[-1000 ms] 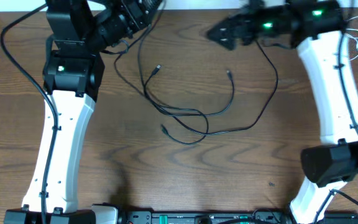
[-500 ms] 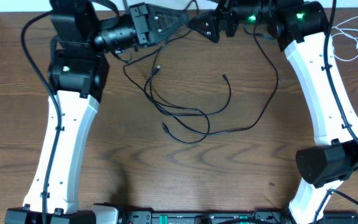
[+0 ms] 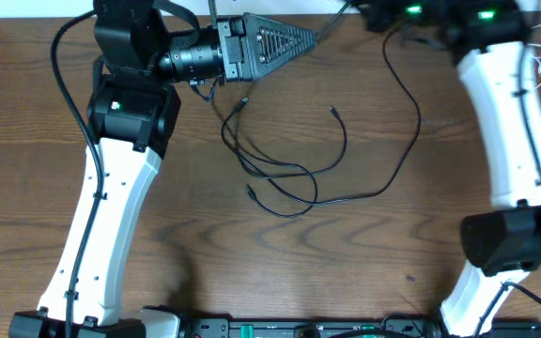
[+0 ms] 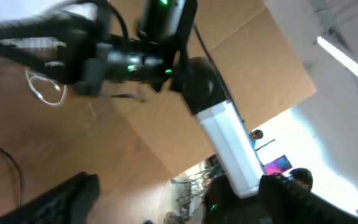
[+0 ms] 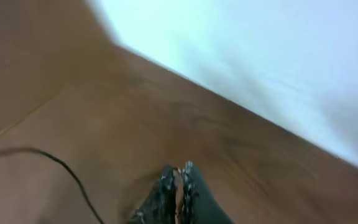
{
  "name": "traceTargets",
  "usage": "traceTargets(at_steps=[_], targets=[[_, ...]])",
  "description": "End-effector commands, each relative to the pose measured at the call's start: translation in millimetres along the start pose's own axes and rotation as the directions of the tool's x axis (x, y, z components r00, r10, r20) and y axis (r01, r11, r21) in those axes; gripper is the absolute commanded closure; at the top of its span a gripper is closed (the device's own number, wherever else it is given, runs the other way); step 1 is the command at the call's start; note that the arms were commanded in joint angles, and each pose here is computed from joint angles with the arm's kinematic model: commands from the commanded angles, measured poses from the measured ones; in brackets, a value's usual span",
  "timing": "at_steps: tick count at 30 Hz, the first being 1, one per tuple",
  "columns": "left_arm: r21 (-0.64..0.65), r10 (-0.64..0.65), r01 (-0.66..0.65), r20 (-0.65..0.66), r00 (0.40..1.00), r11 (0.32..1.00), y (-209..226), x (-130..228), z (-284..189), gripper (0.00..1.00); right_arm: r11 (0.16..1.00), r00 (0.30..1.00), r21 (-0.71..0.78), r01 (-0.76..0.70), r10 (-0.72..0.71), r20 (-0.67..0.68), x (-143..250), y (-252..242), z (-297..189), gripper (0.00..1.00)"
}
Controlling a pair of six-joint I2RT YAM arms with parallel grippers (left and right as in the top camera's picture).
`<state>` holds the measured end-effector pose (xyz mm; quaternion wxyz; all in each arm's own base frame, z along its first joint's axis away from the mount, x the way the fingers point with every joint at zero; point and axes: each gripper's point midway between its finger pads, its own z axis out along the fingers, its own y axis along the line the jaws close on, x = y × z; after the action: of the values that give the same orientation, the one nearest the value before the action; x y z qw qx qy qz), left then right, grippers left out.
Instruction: Untangle cables
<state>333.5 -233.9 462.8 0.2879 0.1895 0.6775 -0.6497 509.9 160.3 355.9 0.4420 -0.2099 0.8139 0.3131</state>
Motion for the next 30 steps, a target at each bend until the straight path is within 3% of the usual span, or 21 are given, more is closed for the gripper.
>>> traceTargets(at_steps=[1, 6, 9, 11, 13, 16, 21, 30], targets=[[-0.041, 0.183, -0.182, 0.024, 0.983, 0.983, 3.1, -5.7, -5.9, 0.09, 0.924, 0.99, 0.36, -0.127, 0.092, 0.111, -22.9, -52.8, -102.8, 0.99], [-0.294, 0.162, -0.137, 0.061, 0.985, 0.946, 59.1, -5.6, -16.8, 0.09, 0.636, 0.941, 0.693, -0.338, 0.246, 0.233, 8.8, -110.9, -241.6, 0.99], [-0.502, 0.142, -0.111, 0.024, 0.99, 0.858, 104.4, 9.5, -31.0, 0.08, 0.507, 0.896, 0.745, -0.434, 0.328, 0.299, 37.6, -126.7, -304.7, 0.99], [-0.614, 0.109, -0.09, -0.007, 0.994, 0.784, 131.5, 21.8, -38.2, 0.08, 0.466, 0.867, 0.743, -0.481, 0.381, 0.322, 54.1, -132.6, -325.2, 0.99], [-0.666, 0.057, -0.064, -0.033, 0.998, 0.743, 154.2, 35.5, -34.6, 0.08, 0.469, 0.848, 0.724, -0.506, 0.423, 0.319, 66.3, -134.5, -332.7, 0.99], [-0.657, -0.014, -0.05, -0.092, 0.996, 0.752, 179.7, 57.7, -10.1, 0.08, 0.524, 0.851, 0.693, -0.495, 0.453, 0.265, 74.8, -131.4, -324.2, 0.99], [-0.637, -0.106, -0.043, -0.194, 0.975, 0.769, 224.9, 97.4, 36.4, 0.08, 0.53, 0.838, 0.69, -0.493, 0.504, 0.212, 88.8, -135.6, -311.0, 0.99], [-0.572, -0.082, -0.137, -0.34, 0.937, 0.809, 292.9, 153.7, 103.6, 0.08, 0.542, 0.835, 0.696, -0.471, 0.529, 0.153, 101.7, -136.8, -306.0, 0.99]])
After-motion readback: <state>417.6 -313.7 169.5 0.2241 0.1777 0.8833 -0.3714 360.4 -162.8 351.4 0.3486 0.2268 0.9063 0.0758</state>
